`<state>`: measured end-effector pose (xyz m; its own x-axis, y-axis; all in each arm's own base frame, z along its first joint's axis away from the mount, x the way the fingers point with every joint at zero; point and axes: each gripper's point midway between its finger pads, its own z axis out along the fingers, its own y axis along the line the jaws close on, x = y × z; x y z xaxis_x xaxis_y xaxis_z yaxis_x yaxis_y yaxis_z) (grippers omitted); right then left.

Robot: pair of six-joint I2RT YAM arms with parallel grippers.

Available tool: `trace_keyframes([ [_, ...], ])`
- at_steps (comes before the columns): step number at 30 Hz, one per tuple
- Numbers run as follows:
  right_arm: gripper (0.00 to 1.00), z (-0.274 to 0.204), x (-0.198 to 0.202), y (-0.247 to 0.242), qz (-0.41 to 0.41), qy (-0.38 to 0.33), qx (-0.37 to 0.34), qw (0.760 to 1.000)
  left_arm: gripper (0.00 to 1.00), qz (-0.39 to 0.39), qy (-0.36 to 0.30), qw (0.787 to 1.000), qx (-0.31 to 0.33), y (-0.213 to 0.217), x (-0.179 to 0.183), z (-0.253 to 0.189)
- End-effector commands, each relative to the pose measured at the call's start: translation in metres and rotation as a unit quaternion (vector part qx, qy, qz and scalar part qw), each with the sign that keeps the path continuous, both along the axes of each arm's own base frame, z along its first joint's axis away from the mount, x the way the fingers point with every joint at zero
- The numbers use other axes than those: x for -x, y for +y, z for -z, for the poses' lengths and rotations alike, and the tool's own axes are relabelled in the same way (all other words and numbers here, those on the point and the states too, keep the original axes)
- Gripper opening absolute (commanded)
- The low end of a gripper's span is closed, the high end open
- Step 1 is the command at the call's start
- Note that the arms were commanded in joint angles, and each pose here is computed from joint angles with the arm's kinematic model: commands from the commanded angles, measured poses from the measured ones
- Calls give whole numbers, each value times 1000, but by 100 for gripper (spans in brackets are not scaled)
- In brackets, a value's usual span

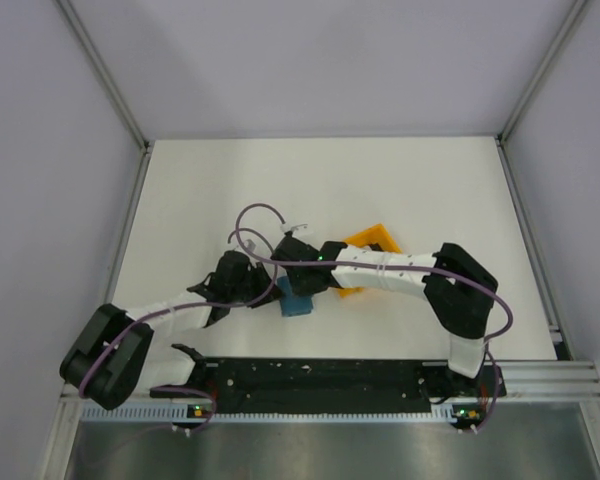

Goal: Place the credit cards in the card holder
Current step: Close the card holder at the center of the board.

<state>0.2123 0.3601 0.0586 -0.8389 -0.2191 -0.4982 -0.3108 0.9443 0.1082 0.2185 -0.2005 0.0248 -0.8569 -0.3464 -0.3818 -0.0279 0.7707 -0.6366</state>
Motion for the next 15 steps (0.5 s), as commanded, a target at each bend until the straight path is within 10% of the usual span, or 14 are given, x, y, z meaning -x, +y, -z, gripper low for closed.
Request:
trace_keyframes([
  [1, 36, -11, -11, 7, 11, -28, 1, 1000, 25, -6, -7, 1000, -5, 4, 0, 1],
  [15, 22, -2, -16, 7, 11, -27, 15, 999, 24, 0, -9, 1000, -1, 1, -1, -1],
])
